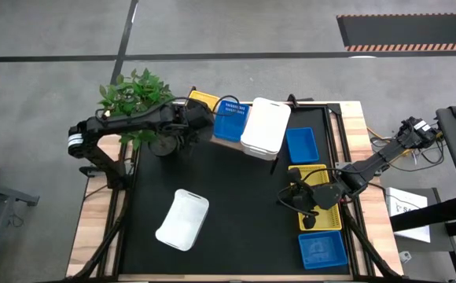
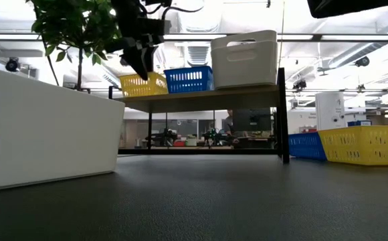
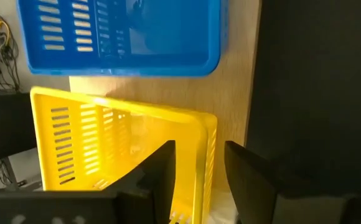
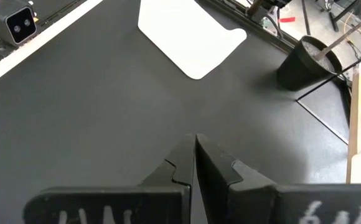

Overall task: Stack baskets on shelf by color
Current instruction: Stack the top yellow bin on top of the other yellow bin on the shelf

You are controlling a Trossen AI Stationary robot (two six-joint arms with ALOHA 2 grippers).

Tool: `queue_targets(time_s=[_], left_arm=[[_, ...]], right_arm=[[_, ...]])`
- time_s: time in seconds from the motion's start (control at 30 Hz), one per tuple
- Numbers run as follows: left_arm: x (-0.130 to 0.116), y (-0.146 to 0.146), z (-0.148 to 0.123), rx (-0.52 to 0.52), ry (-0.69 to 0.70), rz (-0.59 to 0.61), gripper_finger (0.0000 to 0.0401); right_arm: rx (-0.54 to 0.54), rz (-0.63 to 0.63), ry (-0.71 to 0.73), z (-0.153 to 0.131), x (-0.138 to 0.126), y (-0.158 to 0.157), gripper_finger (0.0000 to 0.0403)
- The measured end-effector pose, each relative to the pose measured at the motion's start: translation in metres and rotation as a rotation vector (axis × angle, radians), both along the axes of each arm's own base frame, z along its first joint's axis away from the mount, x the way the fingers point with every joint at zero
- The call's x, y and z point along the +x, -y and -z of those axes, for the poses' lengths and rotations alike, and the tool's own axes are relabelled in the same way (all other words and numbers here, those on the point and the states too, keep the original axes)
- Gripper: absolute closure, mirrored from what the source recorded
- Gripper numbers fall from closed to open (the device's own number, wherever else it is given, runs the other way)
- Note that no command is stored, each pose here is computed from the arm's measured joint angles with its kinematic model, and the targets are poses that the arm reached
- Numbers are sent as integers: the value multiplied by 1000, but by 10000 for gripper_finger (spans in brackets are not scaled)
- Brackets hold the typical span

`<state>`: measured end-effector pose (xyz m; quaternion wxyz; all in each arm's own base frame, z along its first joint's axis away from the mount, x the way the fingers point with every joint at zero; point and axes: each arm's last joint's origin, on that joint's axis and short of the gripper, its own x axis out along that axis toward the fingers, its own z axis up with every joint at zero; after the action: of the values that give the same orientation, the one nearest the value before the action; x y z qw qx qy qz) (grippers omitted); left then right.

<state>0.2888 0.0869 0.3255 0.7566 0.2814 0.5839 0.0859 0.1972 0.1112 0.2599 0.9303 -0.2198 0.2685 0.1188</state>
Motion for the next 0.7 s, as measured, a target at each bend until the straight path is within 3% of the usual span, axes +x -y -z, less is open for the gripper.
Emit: queue_targets(time_s=[0.4, 0.7], left_arm=[[-1, 11, -13, 14, 28, 33, 280], [-4, 51, -34, 0, 184, 100, 280]], right_arm=[[21, 15, -3, 0, 0, 0, 394], [120, 82, -19, 1, 1, -1, 394]])
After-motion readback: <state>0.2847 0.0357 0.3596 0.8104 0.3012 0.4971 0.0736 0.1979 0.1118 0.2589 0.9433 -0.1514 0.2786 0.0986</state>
